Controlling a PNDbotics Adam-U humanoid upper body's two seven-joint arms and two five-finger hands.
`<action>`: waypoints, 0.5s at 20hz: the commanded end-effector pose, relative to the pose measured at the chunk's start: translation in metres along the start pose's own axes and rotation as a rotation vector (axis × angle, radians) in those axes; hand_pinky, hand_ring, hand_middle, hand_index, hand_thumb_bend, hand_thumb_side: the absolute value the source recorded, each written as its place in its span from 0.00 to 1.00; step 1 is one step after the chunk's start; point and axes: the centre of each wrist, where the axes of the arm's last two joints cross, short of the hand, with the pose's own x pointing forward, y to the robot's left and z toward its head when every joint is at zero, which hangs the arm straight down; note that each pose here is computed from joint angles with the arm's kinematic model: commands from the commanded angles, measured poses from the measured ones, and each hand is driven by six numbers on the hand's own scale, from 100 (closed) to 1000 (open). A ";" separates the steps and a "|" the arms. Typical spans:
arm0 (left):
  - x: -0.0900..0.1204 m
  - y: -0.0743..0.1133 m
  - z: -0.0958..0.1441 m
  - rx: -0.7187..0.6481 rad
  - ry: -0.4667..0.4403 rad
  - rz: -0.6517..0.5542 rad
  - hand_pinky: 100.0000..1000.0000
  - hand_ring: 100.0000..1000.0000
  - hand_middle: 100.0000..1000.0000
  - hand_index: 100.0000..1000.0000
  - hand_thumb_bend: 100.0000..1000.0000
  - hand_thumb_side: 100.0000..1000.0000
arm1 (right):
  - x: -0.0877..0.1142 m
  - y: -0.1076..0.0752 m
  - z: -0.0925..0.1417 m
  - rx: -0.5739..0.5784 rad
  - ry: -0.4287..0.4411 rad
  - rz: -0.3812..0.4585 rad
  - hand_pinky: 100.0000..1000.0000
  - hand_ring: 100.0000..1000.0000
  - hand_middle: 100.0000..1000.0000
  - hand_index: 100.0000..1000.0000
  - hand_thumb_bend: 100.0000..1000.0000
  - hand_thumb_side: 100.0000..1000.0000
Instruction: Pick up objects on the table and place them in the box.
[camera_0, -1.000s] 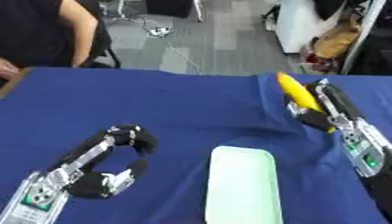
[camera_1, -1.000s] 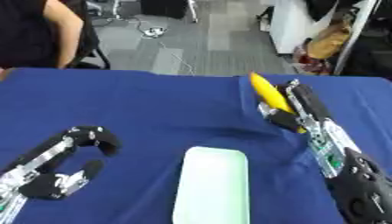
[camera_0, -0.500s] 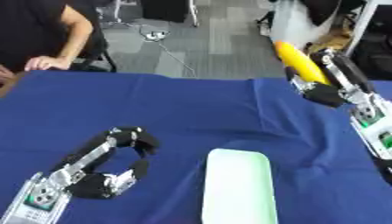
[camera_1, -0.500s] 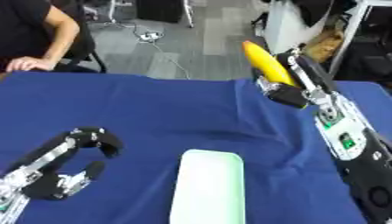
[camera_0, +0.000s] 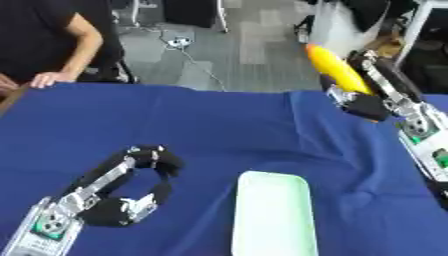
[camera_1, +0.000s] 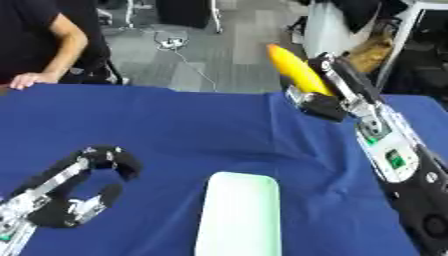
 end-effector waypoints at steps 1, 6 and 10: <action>0.004 0.010 0.000 0.007 -0.010 -0.024 0.51 0.61 0.62 0.76 0.00 0.68 | 0.013 -0.001 -0.005 0.018 -0.063 0.008 0.00 0.00 0.00 0.25 0.00 0.66; 0.004 0.009 -0.001 0.007 -0.014 -0.024 0.51 0.61 0.62 0.76 0.00 0.68 | 0.039 0.017 -0.009 0.094 -0.196 0.036 0.00 0.00 0.00 0.25 0.00 0.67; 0.005 0.009 -0.002 0.009 -0.018 -0.023 0.51 0.61 0.62 0.76 0.00 0.68 | 0.052 0.026 -0.008 0.110 -0.251 0.037 0.00 0.00 0.00 0.25 0.00 0.68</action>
